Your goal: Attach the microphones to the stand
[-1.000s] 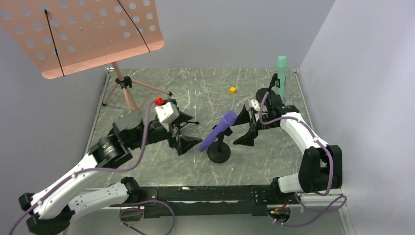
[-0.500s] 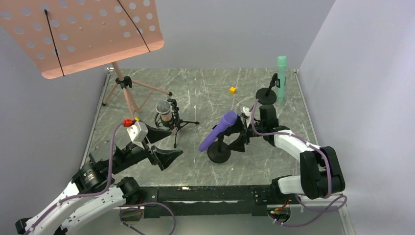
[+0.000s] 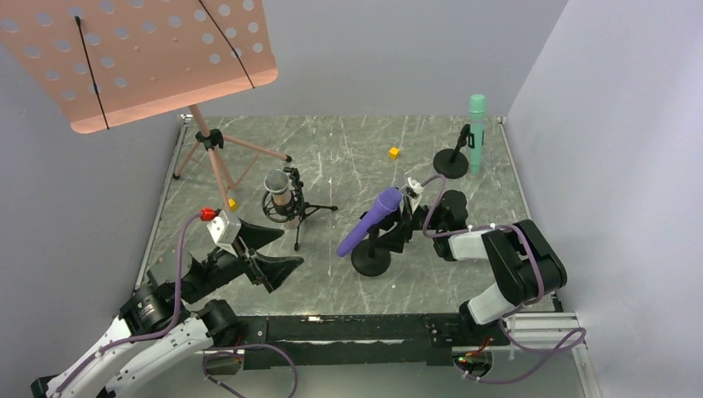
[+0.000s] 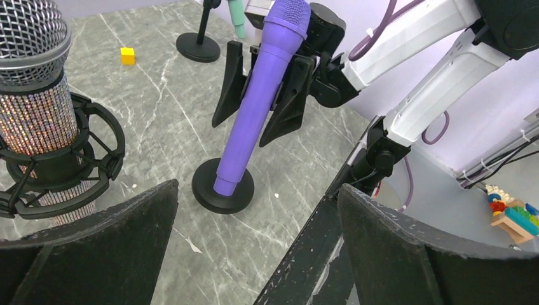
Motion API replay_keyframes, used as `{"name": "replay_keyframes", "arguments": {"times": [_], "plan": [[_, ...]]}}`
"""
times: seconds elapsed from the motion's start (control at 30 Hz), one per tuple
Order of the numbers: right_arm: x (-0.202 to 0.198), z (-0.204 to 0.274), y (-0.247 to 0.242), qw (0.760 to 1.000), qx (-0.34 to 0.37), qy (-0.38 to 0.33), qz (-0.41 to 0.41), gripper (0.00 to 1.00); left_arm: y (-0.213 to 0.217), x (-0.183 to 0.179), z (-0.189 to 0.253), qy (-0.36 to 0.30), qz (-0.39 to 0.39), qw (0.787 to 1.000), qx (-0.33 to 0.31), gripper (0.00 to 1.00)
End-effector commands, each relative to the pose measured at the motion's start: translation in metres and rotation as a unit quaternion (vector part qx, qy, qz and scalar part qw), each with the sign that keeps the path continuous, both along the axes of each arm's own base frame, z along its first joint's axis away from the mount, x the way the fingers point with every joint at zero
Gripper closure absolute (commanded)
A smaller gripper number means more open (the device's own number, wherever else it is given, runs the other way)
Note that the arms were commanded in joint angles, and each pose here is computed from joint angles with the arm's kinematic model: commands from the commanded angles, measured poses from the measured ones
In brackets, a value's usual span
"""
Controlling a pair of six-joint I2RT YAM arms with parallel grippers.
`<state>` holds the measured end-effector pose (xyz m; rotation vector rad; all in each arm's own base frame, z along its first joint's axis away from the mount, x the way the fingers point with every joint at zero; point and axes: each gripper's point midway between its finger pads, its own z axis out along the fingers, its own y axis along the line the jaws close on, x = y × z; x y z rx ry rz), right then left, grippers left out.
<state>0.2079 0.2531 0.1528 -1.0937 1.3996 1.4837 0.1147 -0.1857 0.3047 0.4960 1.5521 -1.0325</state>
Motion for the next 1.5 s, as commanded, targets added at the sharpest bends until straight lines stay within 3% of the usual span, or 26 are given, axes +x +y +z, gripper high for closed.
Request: {"name": "replay_keyframes", "arguments": {"times": [0.0, 0.37, 0.7, 0.93, 1.17, 1.47], "plan": [[-0.011, 0.031, -0.001, 0.996, 0.050, -0.069, 0.019, 0.22, 0.002, 0.001, 0.003, 0.012, 0.011, 1.000, -0.022, 0.01], [0.001, 0.007, -0.001, 0.999, 0.007, -0.049, -0.009, 0.43, 0.002, 0.000, 0.000, 0.021, 0.008, 1.000, -0.021, 0.01], [0.009, 0.017, -0.001, 0.996, -0.013, -0.091, -0.015, 1.00, 0.008, -0.001, -0.010, 0.027, 0.018, 0.999, -0.022, 0.01], [0.040, 0.029, -0.001, 0.980, -0.039, -0.189, -0.040, 1.00, 0.007, 0.001, -0.014, 0.033, 0.022, 0.999, -0.013, 0.01], [0.122, 0.072, 0.006, 0.965, -0.003, -0.239, -0.106, 1.00, 0.005, 0.005, -0.017, 0.042, 0.028, 0.999, -0.002, 0.01], [0.203, 0.070, 0.021, 0.965, 0.045, -0.198, -0.164, 1.00, 0.011, 0.009, -0.026, 0.066, 0.051, 0.997, 0.002, 0.01]]}}
